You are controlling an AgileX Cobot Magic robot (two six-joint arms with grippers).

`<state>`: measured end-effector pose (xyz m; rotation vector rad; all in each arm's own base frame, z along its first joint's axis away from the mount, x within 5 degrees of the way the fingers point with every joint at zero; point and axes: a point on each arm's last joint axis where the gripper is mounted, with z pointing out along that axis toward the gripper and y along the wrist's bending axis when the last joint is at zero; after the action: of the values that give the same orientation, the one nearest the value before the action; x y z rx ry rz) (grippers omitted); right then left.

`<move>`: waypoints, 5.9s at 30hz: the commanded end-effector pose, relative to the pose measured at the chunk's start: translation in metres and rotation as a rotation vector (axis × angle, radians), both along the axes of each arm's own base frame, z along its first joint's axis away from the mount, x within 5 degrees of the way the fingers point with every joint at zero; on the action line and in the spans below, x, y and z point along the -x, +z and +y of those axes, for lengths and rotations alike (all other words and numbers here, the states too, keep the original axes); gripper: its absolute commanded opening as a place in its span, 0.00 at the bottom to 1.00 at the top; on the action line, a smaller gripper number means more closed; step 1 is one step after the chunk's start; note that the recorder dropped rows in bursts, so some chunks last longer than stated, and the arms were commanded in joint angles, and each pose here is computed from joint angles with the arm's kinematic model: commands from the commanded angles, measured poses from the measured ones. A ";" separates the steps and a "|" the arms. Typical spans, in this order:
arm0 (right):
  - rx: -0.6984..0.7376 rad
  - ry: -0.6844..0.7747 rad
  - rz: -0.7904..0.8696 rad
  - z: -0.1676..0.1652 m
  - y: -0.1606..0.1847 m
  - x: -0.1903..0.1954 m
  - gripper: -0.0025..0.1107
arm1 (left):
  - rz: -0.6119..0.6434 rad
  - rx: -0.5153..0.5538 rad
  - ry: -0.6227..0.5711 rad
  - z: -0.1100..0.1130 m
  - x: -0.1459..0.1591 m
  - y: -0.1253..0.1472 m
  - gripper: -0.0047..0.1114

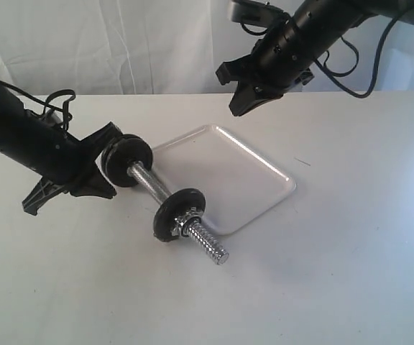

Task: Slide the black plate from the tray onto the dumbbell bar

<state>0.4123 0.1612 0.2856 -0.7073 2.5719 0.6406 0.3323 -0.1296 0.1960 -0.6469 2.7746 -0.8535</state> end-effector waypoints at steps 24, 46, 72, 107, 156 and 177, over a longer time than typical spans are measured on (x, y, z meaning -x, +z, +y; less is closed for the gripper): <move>0.095 -0.156 -0.238 -0.030 0.038 0.031 0.02 | -0.296 -0.339 -0.173 0.029 0.038 -0.006 0.04; 0.039 -0.195 -0.515 -0.074 0.029 0.170 0.02 | -1.137 -0.612 -0.336 0.068 0.141 0.116 0.04; -0.013 -0.138 -0.489 -0.094 0.023 0.265 0.02 | -1.211 -0.619 -0.232 0.081 0.168 0.098 0.04; 0.190 -0.119 -0.902 -0.142 -0.080 0.369 0.02 | -0.984 -0.628 -0.353 0.099 0.233 -0.015 0.04; 0.011 -0.618 -0.844 -0.155 -0.104 0.359 0.02 | -0.933 -0.612 -0.391 0.098 0.237 -0.019 0.04; 0.010 -0.618 -0.843 -0.155 -0.104 0.359 0.02 | -1.056 -0.448 -0.249 0.104 0.280 -0.027 0.04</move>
<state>0.0528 0.0064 0.1821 -0.0915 1.8447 0.0890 0.0543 -0.0251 0.1727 0.2572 1.9068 -0.3419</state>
